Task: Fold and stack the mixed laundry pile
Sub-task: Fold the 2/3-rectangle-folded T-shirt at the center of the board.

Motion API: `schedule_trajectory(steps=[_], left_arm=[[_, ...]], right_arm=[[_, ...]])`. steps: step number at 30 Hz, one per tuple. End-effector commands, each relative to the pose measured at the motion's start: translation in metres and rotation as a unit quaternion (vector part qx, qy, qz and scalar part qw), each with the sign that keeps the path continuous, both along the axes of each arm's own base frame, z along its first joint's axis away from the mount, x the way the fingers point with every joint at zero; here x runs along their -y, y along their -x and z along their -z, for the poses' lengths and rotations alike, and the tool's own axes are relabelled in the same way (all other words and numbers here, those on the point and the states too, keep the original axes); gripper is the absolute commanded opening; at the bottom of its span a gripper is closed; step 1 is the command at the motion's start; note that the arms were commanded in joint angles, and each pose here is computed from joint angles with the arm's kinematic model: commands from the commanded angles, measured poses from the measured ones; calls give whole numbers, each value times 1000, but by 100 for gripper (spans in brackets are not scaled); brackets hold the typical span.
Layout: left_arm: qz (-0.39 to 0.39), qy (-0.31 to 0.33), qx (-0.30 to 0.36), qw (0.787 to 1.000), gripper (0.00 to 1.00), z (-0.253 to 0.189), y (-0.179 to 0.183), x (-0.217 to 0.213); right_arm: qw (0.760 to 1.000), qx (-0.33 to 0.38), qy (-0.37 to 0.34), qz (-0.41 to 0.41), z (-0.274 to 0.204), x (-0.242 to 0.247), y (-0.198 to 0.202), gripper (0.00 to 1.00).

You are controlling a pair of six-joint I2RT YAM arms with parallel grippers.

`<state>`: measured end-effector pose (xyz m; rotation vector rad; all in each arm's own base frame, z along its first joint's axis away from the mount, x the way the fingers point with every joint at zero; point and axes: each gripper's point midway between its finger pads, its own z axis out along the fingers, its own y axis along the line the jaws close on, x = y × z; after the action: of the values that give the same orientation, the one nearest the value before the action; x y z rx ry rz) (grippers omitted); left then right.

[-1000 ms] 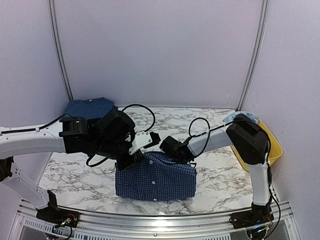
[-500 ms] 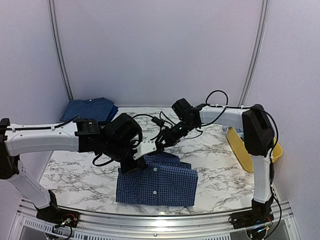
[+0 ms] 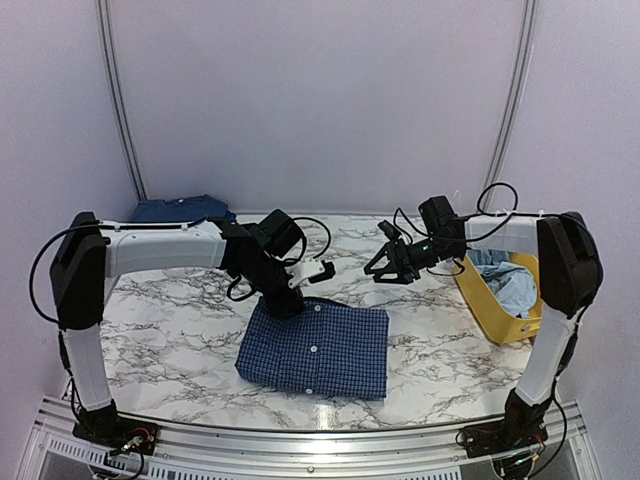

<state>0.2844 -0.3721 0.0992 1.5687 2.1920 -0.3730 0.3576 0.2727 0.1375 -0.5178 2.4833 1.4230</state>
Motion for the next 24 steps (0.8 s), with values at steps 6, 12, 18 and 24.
schedule_trajectory(steps=[6, 12, 18, 24], left_arm=[[-79, 24, -38, 996, 35, 25, -69, -5], [-173, 155, -88, 969, 87, -44, -83, -31], [-235, 196, -146, 941, 99, -47, -53, -71], [-274, 210, -198, 917, 96, -7, -31, -81]], right_arm=[[999, 12, 36, 5, 24, 11, -6, 69], [998, 30, 50, -15, 23, 14, 0, 73], [997, 40, 58, -27, 23, 14, 6, 76], [993, 37, 89, -61, 41, -2, 28, 76]])
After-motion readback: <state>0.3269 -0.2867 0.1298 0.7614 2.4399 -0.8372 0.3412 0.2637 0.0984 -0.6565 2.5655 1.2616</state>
